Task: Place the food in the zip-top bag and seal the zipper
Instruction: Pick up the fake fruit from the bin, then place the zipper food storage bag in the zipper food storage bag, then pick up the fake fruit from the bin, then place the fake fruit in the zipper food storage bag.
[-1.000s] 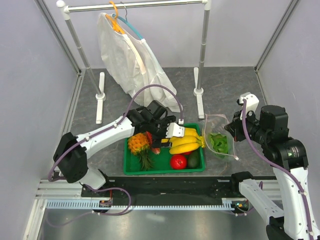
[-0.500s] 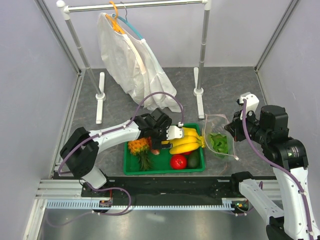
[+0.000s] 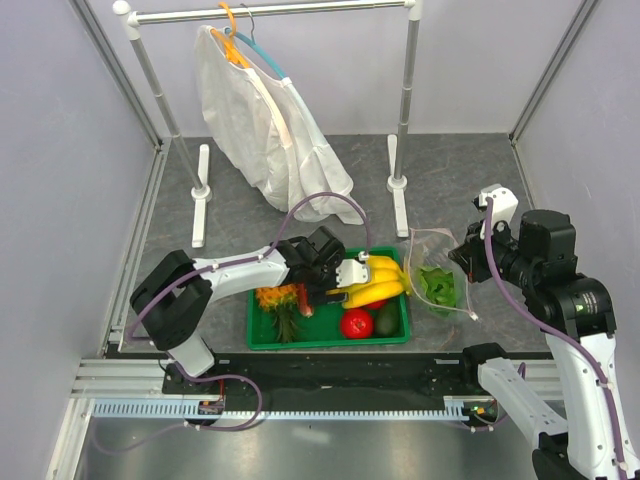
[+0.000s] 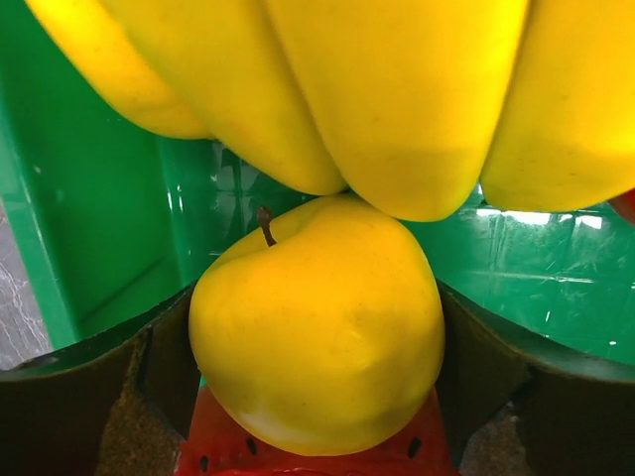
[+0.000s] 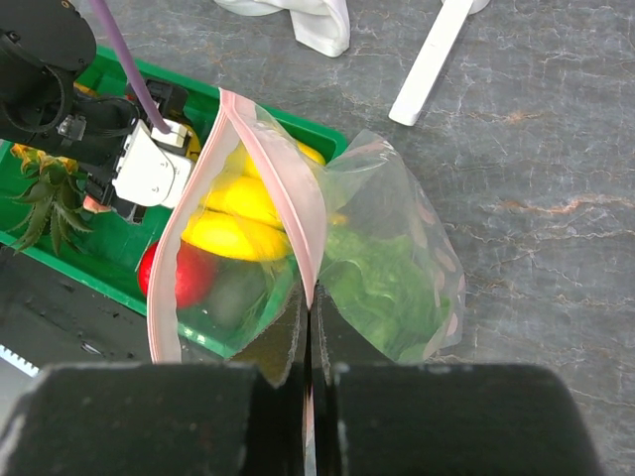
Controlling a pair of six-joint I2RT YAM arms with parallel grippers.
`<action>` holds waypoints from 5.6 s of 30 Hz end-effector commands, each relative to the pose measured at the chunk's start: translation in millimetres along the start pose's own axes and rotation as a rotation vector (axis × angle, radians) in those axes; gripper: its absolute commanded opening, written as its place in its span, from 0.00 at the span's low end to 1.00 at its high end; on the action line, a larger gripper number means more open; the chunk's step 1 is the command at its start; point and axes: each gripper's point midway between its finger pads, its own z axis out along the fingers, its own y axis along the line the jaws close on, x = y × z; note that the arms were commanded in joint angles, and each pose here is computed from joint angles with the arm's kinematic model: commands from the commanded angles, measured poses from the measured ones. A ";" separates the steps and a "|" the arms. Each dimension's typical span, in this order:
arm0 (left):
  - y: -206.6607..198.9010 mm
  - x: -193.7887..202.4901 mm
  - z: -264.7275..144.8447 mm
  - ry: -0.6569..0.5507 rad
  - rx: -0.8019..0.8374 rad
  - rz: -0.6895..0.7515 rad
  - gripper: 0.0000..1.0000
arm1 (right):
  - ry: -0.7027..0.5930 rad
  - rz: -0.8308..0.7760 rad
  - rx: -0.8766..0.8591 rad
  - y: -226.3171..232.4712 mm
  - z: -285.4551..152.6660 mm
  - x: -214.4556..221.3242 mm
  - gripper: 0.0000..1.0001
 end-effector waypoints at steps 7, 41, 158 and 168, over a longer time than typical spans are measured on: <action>8.4 -19.4 -68.8 -0.082 -0.085 -0.015 0.66 | -0.020 0.017 0.013 -1.5 -0.1 -7.0 0.00; -13.2 -316.7 -153.8 -0.840 0.226 -0.279 0.74 | -0.090 0.276 0.001 8.6 -0.8 -37.8 0.00; -75.4 -265.9 -245.9 -0.943 0.061 0.599 0.58 | -0.044 0.296 0.048 -0.4 6.6 -19.9 0.00; -33.9 -310.1 -181.7 -0.843 0.098 0.270 0.60 | -0.072 0.279 0.059 -1.3 0.0 -31.0 0.00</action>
